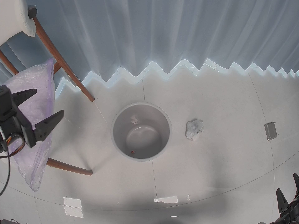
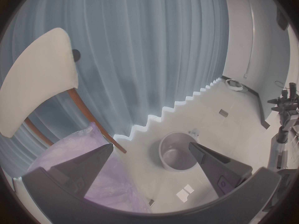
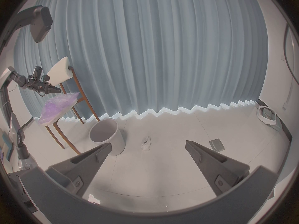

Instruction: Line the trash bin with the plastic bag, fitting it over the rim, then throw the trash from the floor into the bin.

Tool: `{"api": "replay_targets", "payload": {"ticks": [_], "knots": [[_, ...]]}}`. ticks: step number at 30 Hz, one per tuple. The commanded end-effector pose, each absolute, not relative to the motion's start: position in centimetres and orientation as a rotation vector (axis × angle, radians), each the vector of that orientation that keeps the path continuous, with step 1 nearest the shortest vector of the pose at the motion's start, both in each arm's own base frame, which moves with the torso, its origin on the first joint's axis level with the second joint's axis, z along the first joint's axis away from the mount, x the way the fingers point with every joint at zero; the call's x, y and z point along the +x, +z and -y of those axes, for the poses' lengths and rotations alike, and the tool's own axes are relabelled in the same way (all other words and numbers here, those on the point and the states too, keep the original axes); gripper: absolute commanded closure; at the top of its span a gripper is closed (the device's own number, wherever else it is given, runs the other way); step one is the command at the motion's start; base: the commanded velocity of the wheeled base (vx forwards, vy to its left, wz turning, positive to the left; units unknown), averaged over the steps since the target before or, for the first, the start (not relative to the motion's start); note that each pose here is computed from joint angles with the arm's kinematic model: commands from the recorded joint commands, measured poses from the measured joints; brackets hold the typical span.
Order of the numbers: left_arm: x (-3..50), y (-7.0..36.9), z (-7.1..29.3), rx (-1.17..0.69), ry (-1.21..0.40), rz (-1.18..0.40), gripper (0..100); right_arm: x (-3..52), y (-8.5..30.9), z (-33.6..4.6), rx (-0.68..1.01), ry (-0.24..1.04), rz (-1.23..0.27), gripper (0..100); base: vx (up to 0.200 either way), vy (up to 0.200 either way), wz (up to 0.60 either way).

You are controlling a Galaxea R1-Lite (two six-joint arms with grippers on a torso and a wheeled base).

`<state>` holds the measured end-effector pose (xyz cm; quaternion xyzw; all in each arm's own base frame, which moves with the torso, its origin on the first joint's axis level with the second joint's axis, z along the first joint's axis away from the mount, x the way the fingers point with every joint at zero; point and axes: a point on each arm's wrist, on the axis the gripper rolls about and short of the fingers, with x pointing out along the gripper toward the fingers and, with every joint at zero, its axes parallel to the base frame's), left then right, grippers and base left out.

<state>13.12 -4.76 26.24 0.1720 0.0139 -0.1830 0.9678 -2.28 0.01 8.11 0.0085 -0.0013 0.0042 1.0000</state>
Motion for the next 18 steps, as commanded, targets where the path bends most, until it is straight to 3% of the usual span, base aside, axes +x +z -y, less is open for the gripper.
{"api": "replay_targets", "payload": {"ticks": [1,6,11,18], "knots": [[16.8,25.8,9.3,0.418,-0.366,-0.145,0,-2.3,7.6,0.0,0.017,0.009,0.003,0,0.000,0.000,0.00],[18.1,25.4,10.2,0.459,-0.239,-0.205,0,-2.3,7.6,0.0,0.017,0.009,0.001,0,0.000,0.000,0.00],[18.7,24.1,7.7,0.611,-0.068,-0.349,0,-2.3,7.6,0.0,0.017,0.009,0.003,0,0.000,0.000,0.00],[19.9,23.5,6.3,0.622,0.020,-0.410,0,-2.3,7.6,0.0,0.015,0.009,0.003,0,0.000,0.000,0.00]]}}
